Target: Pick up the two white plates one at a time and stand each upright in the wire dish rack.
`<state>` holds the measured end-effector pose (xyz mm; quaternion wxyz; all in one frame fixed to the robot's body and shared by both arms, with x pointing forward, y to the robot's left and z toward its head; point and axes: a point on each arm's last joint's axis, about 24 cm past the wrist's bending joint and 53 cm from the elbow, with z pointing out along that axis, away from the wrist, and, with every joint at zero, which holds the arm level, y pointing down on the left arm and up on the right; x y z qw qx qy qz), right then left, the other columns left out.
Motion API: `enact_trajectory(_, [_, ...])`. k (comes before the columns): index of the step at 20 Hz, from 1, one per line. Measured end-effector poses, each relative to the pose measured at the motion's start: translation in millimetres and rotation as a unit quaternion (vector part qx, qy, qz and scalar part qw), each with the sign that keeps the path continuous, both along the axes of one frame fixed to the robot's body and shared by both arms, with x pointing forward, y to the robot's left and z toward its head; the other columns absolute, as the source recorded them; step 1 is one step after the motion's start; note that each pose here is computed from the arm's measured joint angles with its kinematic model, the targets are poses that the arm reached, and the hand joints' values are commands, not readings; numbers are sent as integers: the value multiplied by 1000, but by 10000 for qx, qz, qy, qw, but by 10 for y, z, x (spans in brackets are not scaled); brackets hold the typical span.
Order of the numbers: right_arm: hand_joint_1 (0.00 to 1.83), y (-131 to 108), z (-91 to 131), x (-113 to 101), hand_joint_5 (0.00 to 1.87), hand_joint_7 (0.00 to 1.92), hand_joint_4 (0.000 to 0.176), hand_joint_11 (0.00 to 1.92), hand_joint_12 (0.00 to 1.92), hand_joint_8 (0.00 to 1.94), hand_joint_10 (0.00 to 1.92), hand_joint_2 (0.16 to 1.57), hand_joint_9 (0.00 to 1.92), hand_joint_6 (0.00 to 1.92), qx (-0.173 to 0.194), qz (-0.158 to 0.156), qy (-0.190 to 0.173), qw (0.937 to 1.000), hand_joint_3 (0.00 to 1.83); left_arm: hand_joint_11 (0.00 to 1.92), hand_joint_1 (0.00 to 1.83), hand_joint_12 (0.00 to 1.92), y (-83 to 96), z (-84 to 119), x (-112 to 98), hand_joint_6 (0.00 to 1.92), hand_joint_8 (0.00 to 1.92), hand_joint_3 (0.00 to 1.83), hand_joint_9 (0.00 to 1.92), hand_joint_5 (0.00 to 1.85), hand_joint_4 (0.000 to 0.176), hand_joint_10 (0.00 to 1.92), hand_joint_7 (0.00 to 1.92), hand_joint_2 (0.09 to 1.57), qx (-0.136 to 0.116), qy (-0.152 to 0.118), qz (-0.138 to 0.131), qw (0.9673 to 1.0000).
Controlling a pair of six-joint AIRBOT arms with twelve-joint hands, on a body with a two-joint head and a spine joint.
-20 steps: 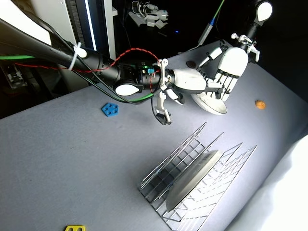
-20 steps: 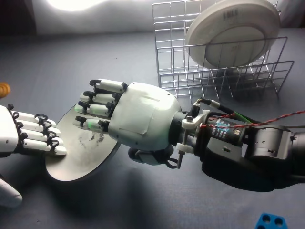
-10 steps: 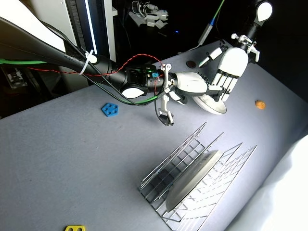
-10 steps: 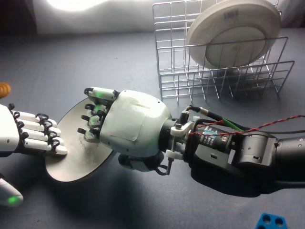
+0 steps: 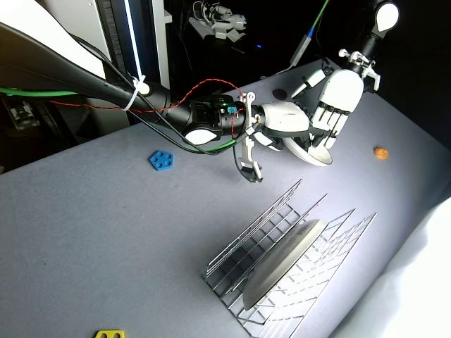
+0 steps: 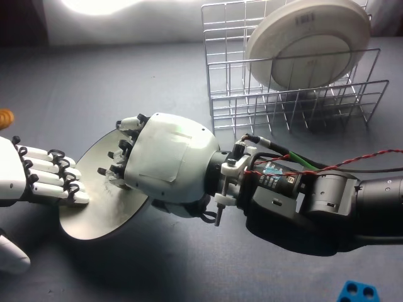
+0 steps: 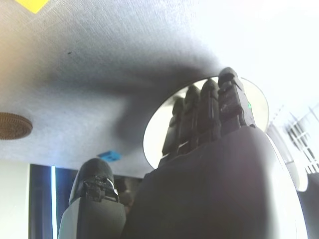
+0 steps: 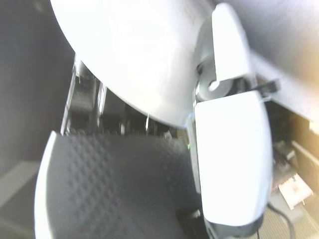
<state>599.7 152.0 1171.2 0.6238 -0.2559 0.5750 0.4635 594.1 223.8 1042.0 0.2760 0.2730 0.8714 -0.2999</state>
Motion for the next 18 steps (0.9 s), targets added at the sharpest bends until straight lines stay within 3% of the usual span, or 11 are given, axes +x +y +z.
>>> enact_trajectory(5, [1370,-75,-3,39,940,983,0,724,1298,985,1137,1115,892,1052,-16,-64,-27,10000,1,5,0,6,-78,69,34,1,2,0,93,127,0,4,144,1110,-79,-78,-51,9999])
enact_trajectory(11, [1375,-334,54,80,934,1039,0,721,1265,939,1111,1105,907,1020,133,-287,367,9988,0,0,0,0,-344,451,171,0,0,0,81,122,0,0,136,1109,-472,-459,-236,9976])
enact_trajectory(13, [1374,-410,109,59,922,1023,0,721,1276,997,1109,1109,904,1018,176,-318,507,9981,1,4,0,3,-353,607,231,7,7,0,98,143,0,6,156,1107,-620,-597,-182,9961])
enact_trajectory(15, [1377,-453,188,28,944,1050,0,747,1269,932,1091,1099,919,1006,248,-322,627,9972,0,19,0,10,-336,688,270,5,4,1,95,141,0,4,151,1113,-675,-675,-135,9953])
enact_trajectory(18, [1370,-520,336,-38,905,987,0,730,1319,1029,1150,1121,885,1067,354,-303,694,9965,0,7,0,3,-325,787,299,2,1,1,91,136,0,2,147,1112,-741,-776,-120,9942])
